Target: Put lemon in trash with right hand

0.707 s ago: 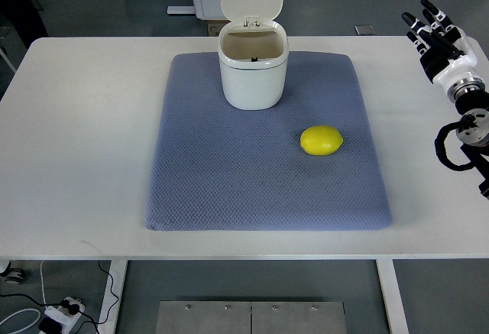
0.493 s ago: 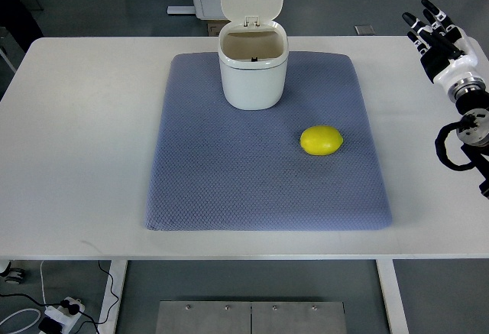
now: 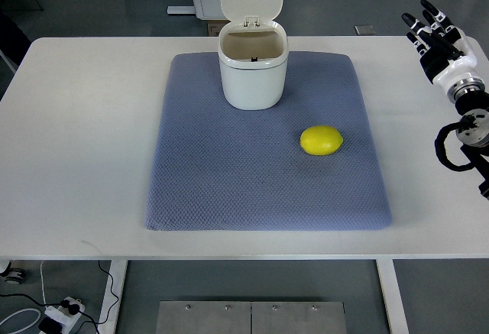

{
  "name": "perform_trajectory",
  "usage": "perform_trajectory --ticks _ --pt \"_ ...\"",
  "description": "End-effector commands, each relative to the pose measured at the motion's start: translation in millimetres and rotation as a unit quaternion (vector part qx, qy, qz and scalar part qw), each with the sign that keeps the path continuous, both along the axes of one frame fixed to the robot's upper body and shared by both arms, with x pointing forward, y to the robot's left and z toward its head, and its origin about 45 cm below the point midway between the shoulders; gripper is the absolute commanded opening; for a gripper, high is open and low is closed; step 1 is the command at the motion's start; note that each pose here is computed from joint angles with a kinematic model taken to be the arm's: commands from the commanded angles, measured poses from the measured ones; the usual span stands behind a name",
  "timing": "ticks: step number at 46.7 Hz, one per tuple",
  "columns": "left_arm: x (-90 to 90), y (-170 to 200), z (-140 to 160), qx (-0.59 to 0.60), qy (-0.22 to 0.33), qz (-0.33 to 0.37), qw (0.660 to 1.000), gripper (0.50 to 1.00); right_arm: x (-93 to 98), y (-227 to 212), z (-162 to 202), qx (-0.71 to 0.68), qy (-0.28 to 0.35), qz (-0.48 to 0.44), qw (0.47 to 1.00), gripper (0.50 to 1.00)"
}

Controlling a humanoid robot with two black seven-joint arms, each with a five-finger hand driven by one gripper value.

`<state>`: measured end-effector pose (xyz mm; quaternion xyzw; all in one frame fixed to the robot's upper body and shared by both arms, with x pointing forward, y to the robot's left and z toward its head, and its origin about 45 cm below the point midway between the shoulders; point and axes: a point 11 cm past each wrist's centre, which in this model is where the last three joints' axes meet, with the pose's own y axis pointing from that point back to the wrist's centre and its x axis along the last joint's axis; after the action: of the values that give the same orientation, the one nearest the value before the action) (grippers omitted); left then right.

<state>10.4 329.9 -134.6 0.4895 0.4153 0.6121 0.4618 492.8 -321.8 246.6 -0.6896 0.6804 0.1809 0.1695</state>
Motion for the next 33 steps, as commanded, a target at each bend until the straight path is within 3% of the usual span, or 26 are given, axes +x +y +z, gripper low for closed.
perform_trajectory --ticks 1,33 --pt "-0.1 0.2 0.0 0.000 0.000 0.001 1.000 1.000 0.3 -0.3 0.6 0.000 -0.001 -0.001 1.000 1.000" --pt "0.0 0.1 0.0 0.000 0.000 0.000 1.000 1.000 -1.0 -8.4 1.9 -0.005 -0.002 -0.009 1.000 1.000"
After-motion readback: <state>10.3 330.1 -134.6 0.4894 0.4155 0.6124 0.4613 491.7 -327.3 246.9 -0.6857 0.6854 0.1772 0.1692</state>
